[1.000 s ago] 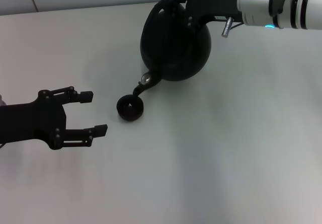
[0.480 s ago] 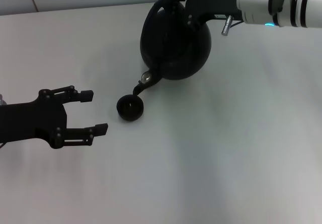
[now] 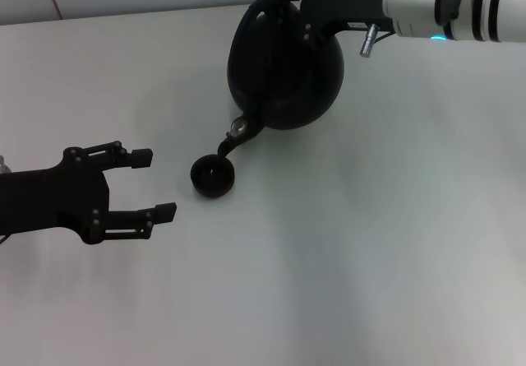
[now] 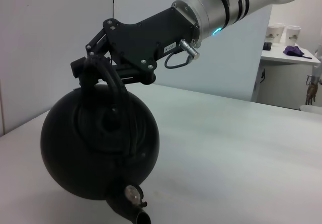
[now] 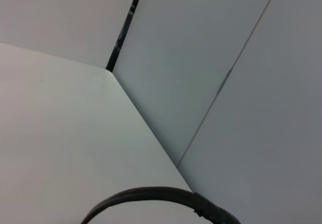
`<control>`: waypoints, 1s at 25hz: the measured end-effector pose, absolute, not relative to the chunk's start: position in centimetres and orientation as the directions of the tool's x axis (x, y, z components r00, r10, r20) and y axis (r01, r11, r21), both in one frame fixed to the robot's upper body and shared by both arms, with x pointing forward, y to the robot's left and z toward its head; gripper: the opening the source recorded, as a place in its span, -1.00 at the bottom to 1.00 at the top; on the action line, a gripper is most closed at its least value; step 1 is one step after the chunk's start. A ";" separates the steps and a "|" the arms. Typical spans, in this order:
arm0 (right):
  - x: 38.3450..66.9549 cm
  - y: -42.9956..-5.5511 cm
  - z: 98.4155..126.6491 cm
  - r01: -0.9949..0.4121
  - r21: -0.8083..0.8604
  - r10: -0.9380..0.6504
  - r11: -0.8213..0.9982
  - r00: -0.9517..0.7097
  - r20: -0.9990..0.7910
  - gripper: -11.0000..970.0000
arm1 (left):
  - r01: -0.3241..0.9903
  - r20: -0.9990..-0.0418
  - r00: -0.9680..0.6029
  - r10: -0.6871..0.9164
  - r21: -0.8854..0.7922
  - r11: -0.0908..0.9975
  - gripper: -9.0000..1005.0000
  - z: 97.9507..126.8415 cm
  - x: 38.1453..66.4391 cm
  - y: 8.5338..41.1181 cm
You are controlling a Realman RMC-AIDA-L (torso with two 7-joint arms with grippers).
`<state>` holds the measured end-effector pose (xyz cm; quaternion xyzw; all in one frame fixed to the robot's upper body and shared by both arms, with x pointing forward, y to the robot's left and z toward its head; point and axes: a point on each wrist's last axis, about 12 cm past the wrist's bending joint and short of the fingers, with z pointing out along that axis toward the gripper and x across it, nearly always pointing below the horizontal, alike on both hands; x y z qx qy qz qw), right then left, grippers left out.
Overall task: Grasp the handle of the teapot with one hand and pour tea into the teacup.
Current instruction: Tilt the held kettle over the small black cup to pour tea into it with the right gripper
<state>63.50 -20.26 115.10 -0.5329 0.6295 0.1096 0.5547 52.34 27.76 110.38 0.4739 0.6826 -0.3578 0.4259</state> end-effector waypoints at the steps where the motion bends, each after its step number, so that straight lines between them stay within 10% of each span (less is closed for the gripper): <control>1: 63.5 -20.2 115.1 -0.793 -0.454 -0.549 0.407 0.185 -0.815 -0.72 | 0.952 -0.921 -0.188 0.342 -0.085 0.295 0.71 110.4 52.3 27.8; 25: 63.6 -19.4 115.2 -0.798 -0.476 -0.572 0.368 0.209 -0.793 -0.73 | 0.953 -0.922 -0.177 0.345 -0.073 0.294 0.71 110.3 52.3 27.8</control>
